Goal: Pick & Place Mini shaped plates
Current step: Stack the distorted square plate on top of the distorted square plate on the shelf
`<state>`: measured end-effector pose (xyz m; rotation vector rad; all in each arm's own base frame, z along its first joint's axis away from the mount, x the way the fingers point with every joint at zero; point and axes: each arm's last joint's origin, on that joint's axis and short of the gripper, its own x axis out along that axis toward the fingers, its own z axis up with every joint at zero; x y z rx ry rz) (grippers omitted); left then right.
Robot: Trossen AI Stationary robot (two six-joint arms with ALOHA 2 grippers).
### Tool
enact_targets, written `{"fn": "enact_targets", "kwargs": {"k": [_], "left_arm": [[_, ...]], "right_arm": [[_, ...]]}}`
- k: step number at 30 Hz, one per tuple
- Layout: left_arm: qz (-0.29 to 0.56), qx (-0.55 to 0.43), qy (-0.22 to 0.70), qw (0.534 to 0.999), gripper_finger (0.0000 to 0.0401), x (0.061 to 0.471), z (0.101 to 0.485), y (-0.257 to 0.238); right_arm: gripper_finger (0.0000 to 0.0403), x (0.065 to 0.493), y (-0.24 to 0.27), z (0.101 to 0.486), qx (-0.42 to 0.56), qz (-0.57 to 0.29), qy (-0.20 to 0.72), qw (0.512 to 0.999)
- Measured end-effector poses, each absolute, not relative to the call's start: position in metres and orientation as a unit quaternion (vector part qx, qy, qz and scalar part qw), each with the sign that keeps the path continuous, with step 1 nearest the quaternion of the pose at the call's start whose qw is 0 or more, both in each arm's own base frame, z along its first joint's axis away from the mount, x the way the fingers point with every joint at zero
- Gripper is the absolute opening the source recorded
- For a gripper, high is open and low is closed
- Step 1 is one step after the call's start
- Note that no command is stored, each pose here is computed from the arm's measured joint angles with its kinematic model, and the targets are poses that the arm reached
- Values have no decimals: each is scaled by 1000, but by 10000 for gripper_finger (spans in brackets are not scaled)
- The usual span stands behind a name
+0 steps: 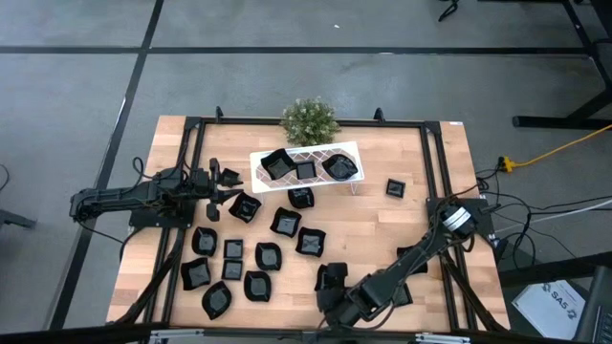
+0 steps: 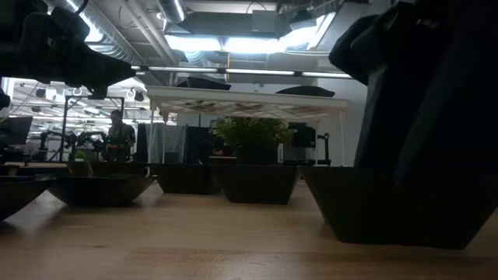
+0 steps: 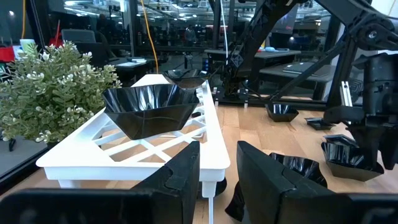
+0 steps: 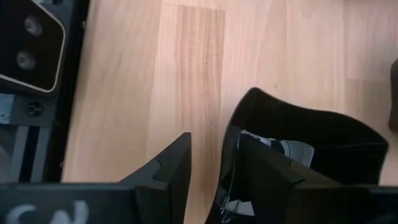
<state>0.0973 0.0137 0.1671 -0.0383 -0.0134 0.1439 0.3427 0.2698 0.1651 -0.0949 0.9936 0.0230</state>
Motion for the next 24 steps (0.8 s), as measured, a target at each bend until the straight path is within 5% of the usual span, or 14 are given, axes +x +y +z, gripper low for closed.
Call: {"fn": "enact_targets", "kwargs": {"k": [9, 20, 24], "left_arm": [[72, -19, -7, 997, 100, 97, 167, 14], [72, -19, -6, 997, 100, 97, 167, 14], [72, -19, -7, 997, 100, 97, 167, 14]], "right_arm": [[124, 342, 266, 164, -48, -9, 480, 876], [15, 341, 266, 164, -42, -16, 484, 874], [11, 341, 266, 165, -40, -15, 485, 873]]}}
